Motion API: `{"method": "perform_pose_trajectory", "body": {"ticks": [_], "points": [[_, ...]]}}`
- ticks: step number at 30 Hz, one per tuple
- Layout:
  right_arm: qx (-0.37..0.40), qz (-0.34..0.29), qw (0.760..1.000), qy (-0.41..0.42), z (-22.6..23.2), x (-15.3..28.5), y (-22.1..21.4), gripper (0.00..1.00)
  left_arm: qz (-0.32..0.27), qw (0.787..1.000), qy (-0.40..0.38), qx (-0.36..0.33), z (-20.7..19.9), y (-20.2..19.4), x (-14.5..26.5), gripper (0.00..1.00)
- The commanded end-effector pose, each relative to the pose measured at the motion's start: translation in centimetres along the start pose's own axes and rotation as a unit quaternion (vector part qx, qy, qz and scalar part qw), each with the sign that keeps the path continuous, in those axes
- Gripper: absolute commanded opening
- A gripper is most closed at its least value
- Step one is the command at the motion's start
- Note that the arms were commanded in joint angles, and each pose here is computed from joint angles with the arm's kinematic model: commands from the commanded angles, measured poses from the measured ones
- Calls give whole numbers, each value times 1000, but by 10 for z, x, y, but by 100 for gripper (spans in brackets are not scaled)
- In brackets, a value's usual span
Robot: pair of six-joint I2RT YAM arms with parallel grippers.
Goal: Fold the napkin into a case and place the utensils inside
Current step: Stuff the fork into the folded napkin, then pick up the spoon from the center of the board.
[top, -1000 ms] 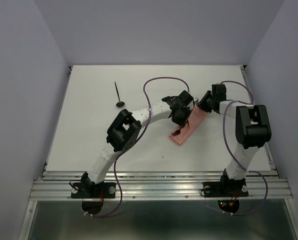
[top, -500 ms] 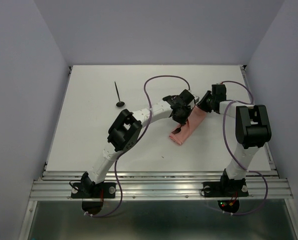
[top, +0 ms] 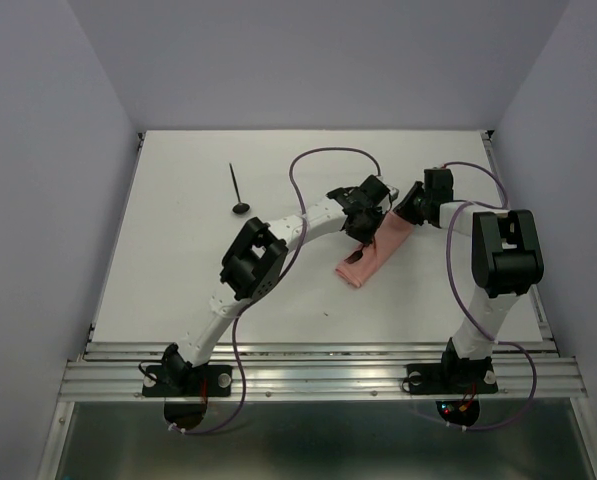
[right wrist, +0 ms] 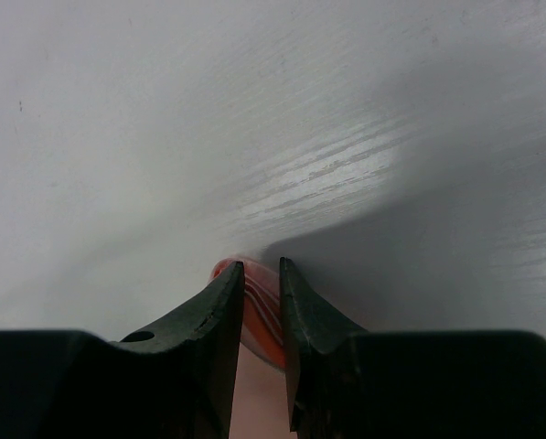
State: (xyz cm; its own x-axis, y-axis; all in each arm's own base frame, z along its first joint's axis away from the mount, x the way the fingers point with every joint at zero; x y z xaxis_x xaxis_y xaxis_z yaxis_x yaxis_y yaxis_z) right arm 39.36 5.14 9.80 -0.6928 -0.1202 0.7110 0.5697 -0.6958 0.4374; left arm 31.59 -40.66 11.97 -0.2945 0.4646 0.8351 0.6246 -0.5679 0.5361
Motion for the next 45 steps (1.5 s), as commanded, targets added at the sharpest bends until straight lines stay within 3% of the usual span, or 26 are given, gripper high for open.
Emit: {"method": "perform_pose_trajectory", "body": {"ticks": [1,7,11,17,25,28,29,30,38,41,45], "points": [[10,51,997,-51,-21,-1,-26,28,-19,1000,-2,-8,-1,14,9,0],[9,51,997,-50,-21,0,-26,28,-12,1000,9,-5,1,10,7,1],[11,50,997,-49,-21,1,-25,29,-9,1000,14,-3,2,9,10,30],[12,44,998,-48,-19,4,-24,29,-14,1000,13,-6,1,12,24,52],[20,8,998,-59,-10,20,-9,31,-20,999,25,-8,1,13,48,59],[29,-32,997,-70,-4,32,3,37,-22,999,38,-9,2,11,62,59],[33,-45,995,-77,-3,34,7,46,-32,999,39,-13,1,14,74,61],[32,-55,995,-82,-4,37,13,50,-37,998,46,-14,2,13,80,63],[41,-101,989,-101,4,63,37,67,-63,991,116,-21,14,5,134,72],[40,-101,991,-80,11,74,39,70,-68,984,164,3,33,4,143,73],[43,-83,994,-48,16,83,35,70,-77,964,230,111,107,3,155,81]]}}
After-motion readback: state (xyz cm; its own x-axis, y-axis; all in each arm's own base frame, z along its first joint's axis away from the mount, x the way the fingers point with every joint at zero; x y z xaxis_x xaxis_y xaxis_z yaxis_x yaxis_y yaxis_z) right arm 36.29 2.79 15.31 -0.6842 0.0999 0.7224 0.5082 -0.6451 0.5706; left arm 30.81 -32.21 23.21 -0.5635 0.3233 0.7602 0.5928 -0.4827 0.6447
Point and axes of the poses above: each gripper's point midway between its finger pads, its own x axis back along the fingers, its own z axis along the line the jaws close on, y = z × x, the point moved 10 cm from there along x, back along the fingers, and after that the axes turned 8 degrees about -x, right-handed, at the moved point
